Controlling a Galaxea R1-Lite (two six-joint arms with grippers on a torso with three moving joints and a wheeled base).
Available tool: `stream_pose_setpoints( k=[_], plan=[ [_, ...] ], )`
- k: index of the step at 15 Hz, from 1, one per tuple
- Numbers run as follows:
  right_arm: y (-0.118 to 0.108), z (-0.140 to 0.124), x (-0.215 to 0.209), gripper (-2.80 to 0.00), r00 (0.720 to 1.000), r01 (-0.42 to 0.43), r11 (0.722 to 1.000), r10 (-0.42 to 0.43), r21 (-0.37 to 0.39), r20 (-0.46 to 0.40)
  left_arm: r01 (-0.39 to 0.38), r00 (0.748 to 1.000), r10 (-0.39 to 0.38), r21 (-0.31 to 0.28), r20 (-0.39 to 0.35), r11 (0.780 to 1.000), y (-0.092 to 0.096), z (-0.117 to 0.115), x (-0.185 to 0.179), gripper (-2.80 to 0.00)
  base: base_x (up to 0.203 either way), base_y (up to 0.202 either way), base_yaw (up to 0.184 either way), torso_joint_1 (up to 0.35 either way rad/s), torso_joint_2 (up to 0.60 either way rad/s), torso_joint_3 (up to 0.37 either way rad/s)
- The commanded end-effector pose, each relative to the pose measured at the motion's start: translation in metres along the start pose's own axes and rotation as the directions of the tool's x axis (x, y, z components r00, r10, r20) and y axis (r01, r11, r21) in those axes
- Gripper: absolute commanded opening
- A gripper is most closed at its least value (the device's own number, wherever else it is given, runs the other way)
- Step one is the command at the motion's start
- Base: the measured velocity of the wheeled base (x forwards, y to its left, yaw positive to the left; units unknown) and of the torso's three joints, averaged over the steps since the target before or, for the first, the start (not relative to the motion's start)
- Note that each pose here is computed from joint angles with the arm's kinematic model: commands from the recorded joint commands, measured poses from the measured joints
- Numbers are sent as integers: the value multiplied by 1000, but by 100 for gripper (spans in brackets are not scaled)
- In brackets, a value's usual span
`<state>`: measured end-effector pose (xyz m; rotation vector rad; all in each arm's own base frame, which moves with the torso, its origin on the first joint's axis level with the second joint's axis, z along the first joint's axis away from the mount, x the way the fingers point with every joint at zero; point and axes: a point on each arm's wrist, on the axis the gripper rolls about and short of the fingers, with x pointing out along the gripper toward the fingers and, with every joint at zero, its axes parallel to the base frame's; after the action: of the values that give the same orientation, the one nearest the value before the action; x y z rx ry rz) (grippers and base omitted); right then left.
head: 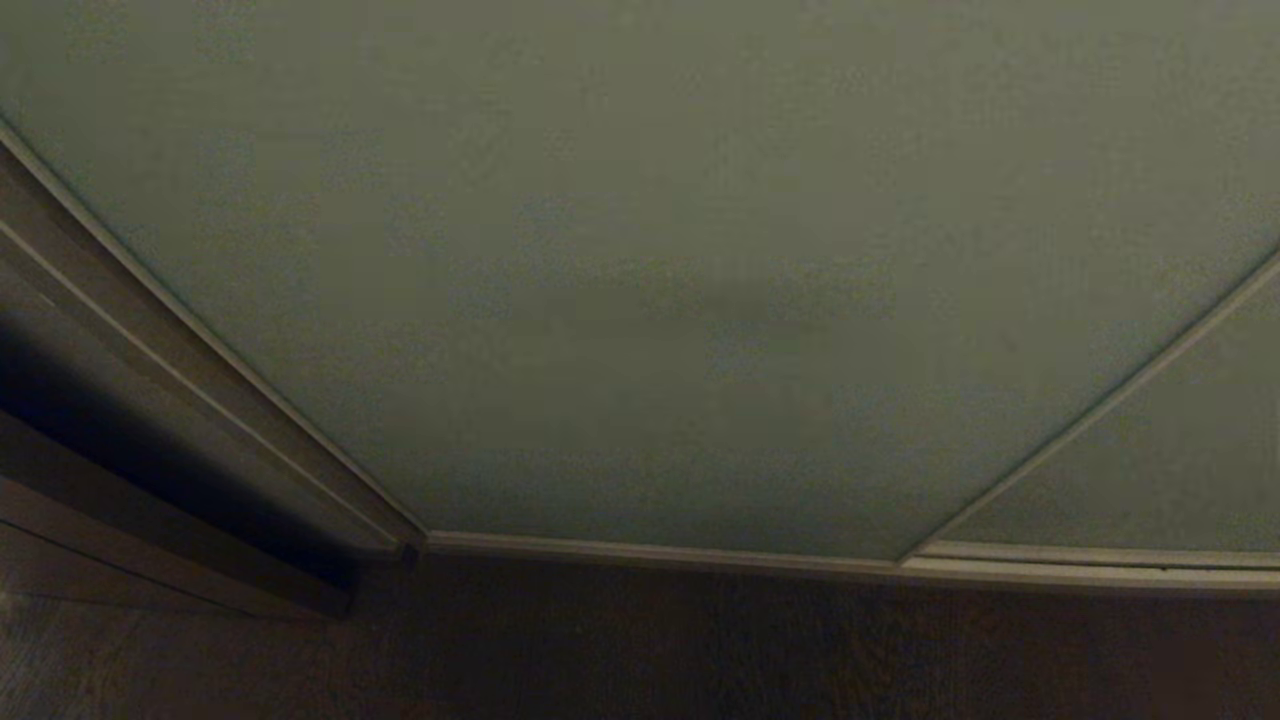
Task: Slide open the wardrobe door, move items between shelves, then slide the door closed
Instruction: Open the door
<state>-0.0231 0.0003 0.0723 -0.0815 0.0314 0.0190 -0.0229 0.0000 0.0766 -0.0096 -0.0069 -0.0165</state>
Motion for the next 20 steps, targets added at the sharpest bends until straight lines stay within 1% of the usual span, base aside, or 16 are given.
stream_pose_setpoints(
  k=[1, 3, 4, 5, 7, 8, 9, 10, 11, 12, 13, 14, 16, 19, 20],
  plan=[
    [0, 0, 0, -280, 1000, -1, 1000, 1, -1, 0, 0, 1000, 0, -1, 2, 1000, 0, 0, 0, -280, 0, 0, 0, 0, 0, 0],
    [0, 0, 0, -280, 1000, -1, 1000, 1, -1, 0, -6, 1000, 6, 2, 1, 1000, 0, 1, -1, -280, 0, 0, 0, 0, 0, 0],
    [0, 0, 0, -280, 1000, -1, 1000, 1, -1, 0, -12, 1000, 12, 7, 24, 1000, 0, 8, -3, -280, 0, 0, 0, 0, 0, 0],
    [0, 0, 0, -280, 1000, -1, 1000, 1, -1, 0, -25, 998, 25, 10, 61, 1000, 0, 20, -6, -280, 0, 0, 0, 0, 0, 0],
    [0, 0, 0, -280, 1000, -1, 1000, 1, -1, 0, -56, 989, 53, 19, 135, 998, 1, 49, -16, -280, 0, 0, 0, 0, 0, 0],
    [0, 0, 0, -280, 1000, -1, 1000, 1, -1, 0, -82, 980, 72, 45, 184, 996, 1, 67, -23, -280, 0, 0, 0, 0, 0, 0],
    [0, 0, 0, -280, 1000, -1, 1000, 1, -1, 0, -129, 968, 108, 79, 227, 989, 1, 85, -29, -280, 0, 0, 0, 0, 0, 0],
    [0, 0, 0, -280, 1000, -1, 1000, 1, -1, 0, -189, 954, 155, 114, 256, 975, 2, 105, -31, -280, 0, 0, 0, 0, 0, 0],
    [0, 0, 0, -280, 1000, -1, 1000, 1, -1, 0, -226, 946, 186, 130, 264, 965, 3, 121, -28, -280, 0, 0, 0, 0, 0, 0],
    [0, 0, 0, -280, 1000, -1, 1000, 1, -1, 0, -261, 937, 218, 133, 273, 956, 3, 137, -21, -280, 0, 0, 0, 0, 0, 0],
    [0, 0, 0, -280, 1000, -1, 1000, 1, -1, 0, -306, 921, 261, 124, 287, 944, 4, 154, -11, -280, 0, 0, 0, 0, 0, 0],
    [0, 0, 0, -280, 1000, -1, 1000, 1, -1, 0, -358, 900, 312, 107, 304, 928, 5, 171, 3, -280, 0, 0, 0, 0, 0, 0],
    [0, 0, 0, -280, 1000, -1, 1000, 1, -1, 0, -449, 849, 405, 61, 338, 891, 7, 203, 35, -280, 0, 0, 0, 0, 0, 0],
    [0, 0, 0, -280, 1000, -1, 1000, 1, -1, 0, -540, 775, 505, -17, 381, 842, 10, 241, 83, -280, 0, 0, 0, 0, 0, 0],
    [0, 0, 0, -280, 1000, -1, 1000, 1, -1, 0, -558, 743, 530, -58, 409, 828, 11, 257, 98, -280, 0, 0, 0, 0, 0, 0]
  ],
)
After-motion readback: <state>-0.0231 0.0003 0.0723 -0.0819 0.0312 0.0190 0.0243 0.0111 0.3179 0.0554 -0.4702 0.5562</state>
